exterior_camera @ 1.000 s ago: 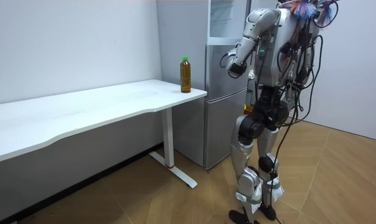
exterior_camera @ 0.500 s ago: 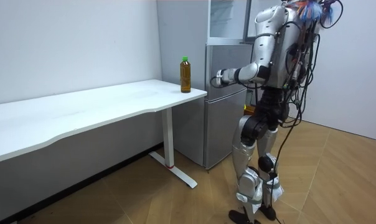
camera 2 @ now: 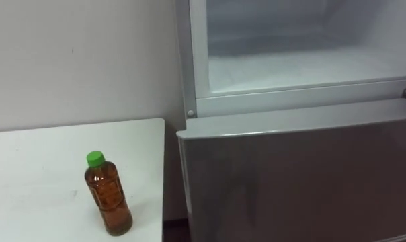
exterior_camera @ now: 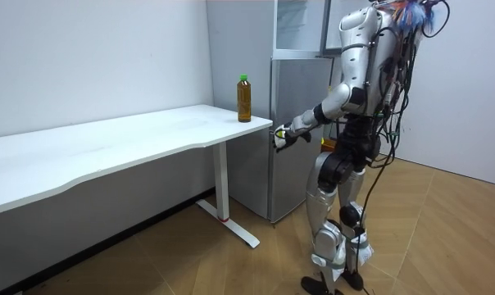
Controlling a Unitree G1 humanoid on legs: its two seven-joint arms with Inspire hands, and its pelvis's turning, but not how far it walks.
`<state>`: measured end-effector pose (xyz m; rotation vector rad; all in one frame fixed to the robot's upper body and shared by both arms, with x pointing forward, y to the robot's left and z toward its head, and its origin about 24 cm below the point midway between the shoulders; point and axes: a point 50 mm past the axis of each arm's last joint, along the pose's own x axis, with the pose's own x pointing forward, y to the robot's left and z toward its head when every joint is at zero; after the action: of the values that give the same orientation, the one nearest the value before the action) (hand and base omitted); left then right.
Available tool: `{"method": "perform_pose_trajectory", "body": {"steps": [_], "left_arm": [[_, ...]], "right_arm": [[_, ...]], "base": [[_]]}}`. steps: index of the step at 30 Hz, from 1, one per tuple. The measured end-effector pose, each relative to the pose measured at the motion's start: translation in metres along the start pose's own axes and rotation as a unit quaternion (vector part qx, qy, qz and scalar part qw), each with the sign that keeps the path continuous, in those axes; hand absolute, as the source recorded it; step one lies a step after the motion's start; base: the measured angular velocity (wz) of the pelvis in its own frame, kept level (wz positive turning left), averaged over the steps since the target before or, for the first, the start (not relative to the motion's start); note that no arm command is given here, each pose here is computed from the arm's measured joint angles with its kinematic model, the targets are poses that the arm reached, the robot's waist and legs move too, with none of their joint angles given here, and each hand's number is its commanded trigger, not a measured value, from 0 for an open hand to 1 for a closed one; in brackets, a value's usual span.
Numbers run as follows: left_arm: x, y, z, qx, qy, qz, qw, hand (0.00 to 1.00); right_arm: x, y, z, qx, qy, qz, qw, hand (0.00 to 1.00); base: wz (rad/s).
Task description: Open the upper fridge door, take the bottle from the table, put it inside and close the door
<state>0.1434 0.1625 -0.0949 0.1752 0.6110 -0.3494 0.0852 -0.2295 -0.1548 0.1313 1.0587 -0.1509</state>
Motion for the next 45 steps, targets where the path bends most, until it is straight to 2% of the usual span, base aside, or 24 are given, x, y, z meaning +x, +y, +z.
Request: {"method": "perform_pose_trajectory", "body": {"steps": [3,6,9,15,24,34,38,45], "left_arm": [[-0.009,0.006,-0.040,-0.025,0.078,0.043,0.996,0.00],[-0.019,0.013,-0.064,-0.068,0.124,0.091,0.986,0.00],[-0.029,0.018,-0.084,-0.103,0.156,0.150,0.971,0.00],[-0.053,0.020,-0.114,-0.121,0.222,0.213,0.944,0.00],[-0.071,0.021,-0.132,-0.107,0.276,0.251,0.922,0.00],[-0.066,0.018,-0.129,-0.066,0.280,0.246,0.926,0.00],[-0.062,0.019,-0.125,-0.054,0.276,0.242,0.929,0.00],[-0.060,0.020,-0.124,-0.041,0.274,0.245,0.929,0.00]], "right_arm": [[-0.001,-0.001,0.000,0.000,-0.008,-0.001,1.000,0.00],[-0.003,-0.002,-0.006,0.001,-0.006,-0.004,1.000,0.00],[-0.006,-0.005,-0.013,0.007,-0.006,-0.009,1.000,0.00],[-0.012,-0.010,-0.031,0.024,0.016,-0.023,0.999,0.00],[-0.016,-0.009,-0.047,0.035,0.047,-0.022,0.998,0.00],[-0.014,-0.004,-0.043,0.034,0.038,-0.011,0.999,0.00],[-0.010,0.003,-0.026,-0.006,0.009,0.011,1.000,0.00],[-0.007,0.030,0.027,-0.068,-0.105,0.065,0.990,0.00]], "base": [[0.00],[0.00],[-0.10],[-0.02],[0.01],[0.00],[-0.01],[-0.02]]}}
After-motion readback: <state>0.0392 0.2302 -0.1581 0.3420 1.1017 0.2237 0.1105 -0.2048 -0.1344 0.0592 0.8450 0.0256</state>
